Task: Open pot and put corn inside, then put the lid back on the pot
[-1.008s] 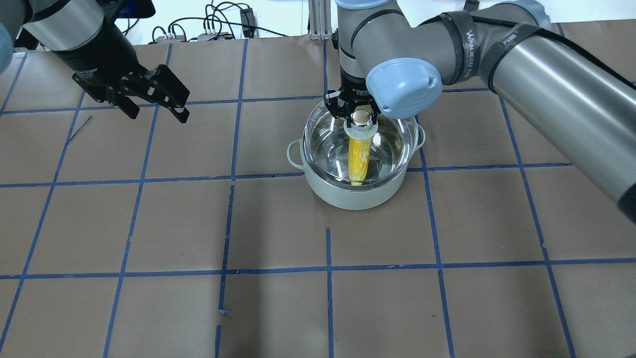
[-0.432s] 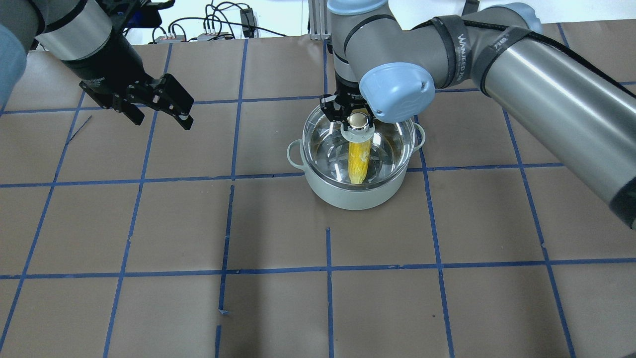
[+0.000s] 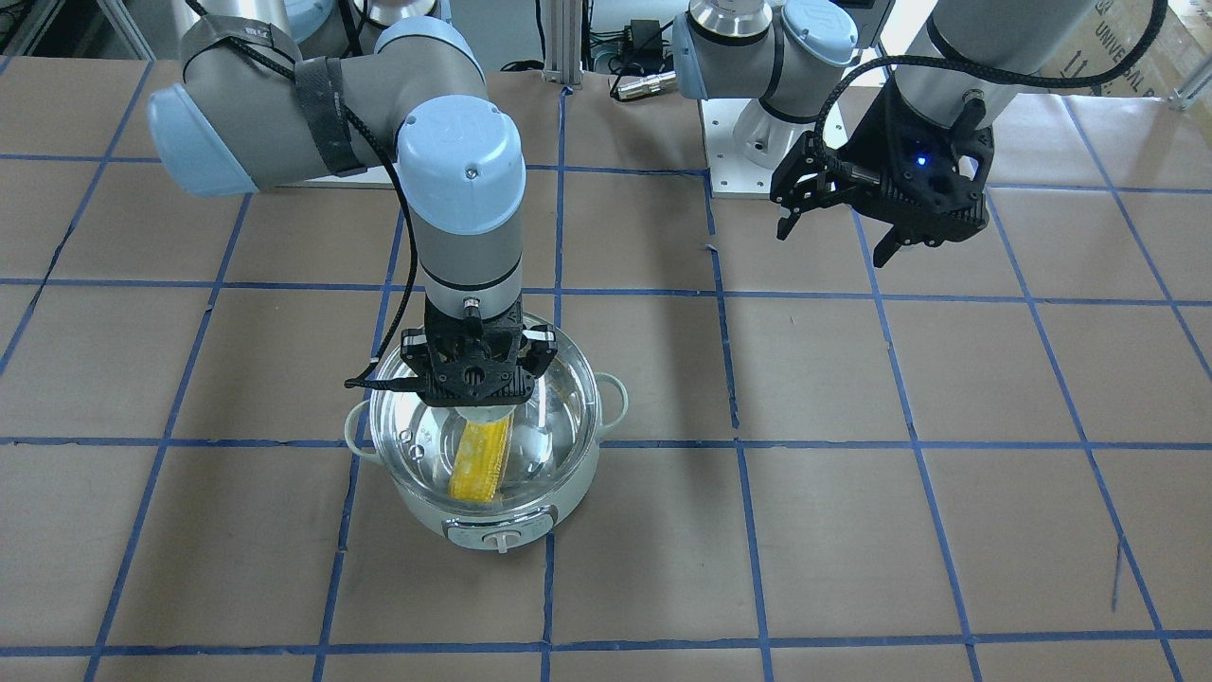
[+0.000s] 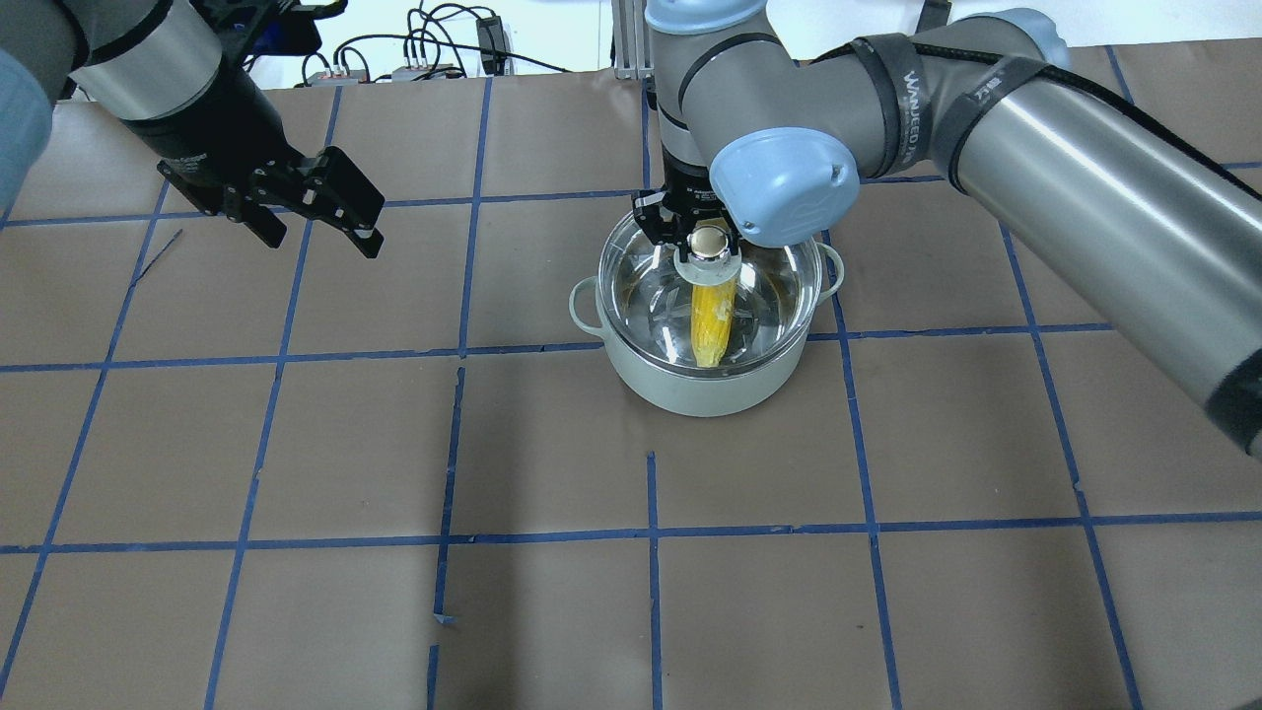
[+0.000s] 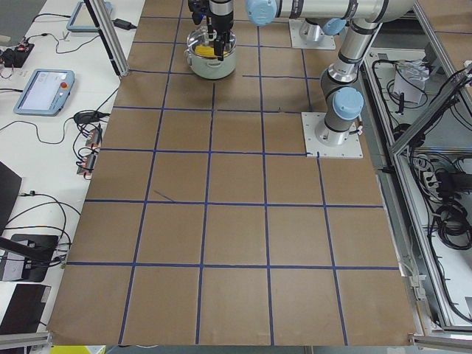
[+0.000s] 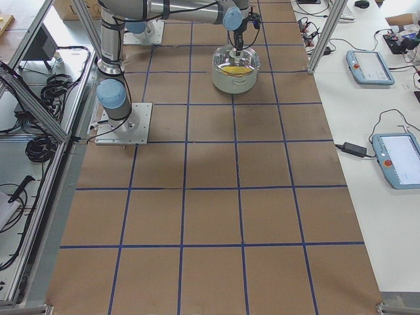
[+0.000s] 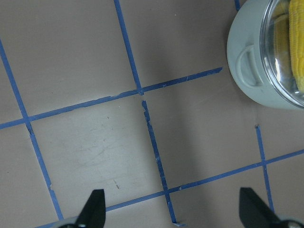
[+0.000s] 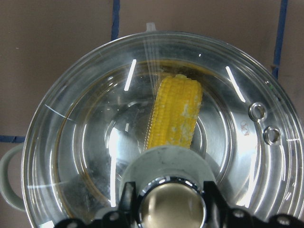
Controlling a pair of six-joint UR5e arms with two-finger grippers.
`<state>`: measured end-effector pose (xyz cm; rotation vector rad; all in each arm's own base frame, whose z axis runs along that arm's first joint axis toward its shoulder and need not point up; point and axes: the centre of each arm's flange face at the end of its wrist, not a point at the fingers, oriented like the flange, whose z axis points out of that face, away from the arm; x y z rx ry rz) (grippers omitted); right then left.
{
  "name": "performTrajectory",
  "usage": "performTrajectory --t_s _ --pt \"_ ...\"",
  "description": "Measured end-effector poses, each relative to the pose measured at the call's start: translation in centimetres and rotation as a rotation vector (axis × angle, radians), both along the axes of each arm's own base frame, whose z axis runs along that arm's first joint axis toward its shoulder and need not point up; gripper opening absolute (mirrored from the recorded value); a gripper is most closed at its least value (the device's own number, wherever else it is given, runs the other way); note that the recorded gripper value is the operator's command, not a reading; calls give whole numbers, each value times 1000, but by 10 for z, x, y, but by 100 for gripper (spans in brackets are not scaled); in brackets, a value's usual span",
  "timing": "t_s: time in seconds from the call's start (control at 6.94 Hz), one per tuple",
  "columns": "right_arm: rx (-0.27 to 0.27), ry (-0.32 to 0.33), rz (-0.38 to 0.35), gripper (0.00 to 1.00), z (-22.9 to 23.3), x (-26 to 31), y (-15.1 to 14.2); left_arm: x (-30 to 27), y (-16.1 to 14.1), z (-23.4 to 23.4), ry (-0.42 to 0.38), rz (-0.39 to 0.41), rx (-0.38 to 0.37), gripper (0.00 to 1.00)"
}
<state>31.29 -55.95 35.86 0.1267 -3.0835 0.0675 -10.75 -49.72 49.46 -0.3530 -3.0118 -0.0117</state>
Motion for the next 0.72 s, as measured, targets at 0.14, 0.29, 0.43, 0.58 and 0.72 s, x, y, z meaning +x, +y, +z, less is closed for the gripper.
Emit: performTrajectory --t_s 0.14,0.29,0.43,0.58,0.72 --pt "1 0 0 40 0 0 0 0 0 0 1 1 -1 100" --pt "2 1 0 41 -1 0 0 0 -1 0 1 1 -1 100" --pt "2 1 0 41 -1 0 0 1 -1 1 1 1 -1 100" --pt "2 1 0 44 -1 0 0 1 -1 1 1 1 -1 100" --pt "2 1 0 84 -1 0 0 1 -1 1 1 1 -1 100"
